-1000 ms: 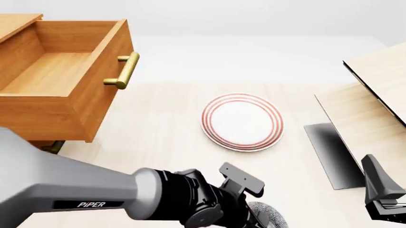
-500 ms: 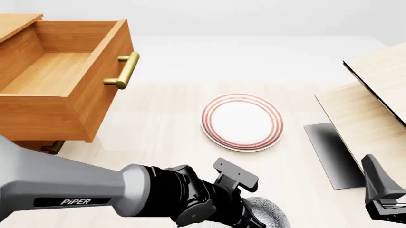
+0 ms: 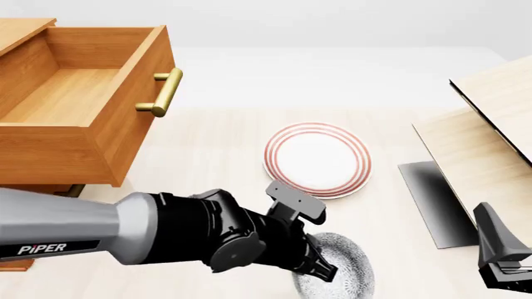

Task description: Open the top drawer of the cabinet and put the bowl in it.

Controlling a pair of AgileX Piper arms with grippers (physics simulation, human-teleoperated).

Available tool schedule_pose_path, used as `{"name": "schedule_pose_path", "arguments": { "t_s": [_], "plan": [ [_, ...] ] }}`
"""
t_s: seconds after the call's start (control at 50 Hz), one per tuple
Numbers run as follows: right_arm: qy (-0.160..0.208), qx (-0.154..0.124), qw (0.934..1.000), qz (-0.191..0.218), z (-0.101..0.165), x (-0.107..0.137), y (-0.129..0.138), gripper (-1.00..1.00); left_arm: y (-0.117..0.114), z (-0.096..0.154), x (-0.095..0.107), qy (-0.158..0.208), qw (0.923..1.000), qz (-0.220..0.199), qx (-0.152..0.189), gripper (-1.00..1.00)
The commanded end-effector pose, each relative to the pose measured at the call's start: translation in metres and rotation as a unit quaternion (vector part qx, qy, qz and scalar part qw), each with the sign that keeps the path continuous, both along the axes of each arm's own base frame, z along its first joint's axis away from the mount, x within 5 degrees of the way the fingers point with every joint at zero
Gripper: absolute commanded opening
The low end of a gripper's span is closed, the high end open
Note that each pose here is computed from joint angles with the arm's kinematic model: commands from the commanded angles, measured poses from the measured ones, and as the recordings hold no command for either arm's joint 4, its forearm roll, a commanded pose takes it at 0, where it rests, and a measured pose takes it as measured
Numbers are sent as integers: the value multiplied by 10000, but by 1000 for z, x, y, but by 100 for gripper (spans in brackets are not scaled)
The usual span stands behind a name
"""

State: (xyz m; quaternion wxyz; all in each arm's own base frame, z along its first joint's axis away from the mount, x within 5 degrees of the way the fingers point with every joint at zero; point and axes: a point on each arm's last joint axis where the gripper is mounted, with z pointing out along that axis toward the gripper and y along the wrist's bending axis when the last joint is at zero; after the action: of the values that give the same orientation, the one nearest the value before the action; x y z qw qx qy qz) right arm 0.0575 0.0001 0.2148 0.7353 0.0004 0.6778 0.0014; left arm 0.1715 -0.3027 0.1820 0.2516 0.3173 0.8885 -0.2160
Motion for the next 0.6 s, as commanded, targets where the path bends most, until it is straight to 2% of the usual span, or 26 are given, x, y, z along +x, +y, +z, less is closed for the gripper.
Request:
{"name": "schedule_pose_path", "arguments": {
  "t_s": [0.02, 0.52, 0.6],
  "plan": [
    [-7, -2, 10000, -3, 0, 0, 0, 100, 7, 26, 9, -163, 9998, 37, -103, -100],
    [-6, -3, 10000, -1, 0, 0, 0, 100, 14, 67, 30, -312, 9993, 180, -69, -100],
    [-6, -3, 10000, -2, 0, 0, 0, 100, 13, 81, 34, -413, 9990, 144, -93, -100]
  ]
}}
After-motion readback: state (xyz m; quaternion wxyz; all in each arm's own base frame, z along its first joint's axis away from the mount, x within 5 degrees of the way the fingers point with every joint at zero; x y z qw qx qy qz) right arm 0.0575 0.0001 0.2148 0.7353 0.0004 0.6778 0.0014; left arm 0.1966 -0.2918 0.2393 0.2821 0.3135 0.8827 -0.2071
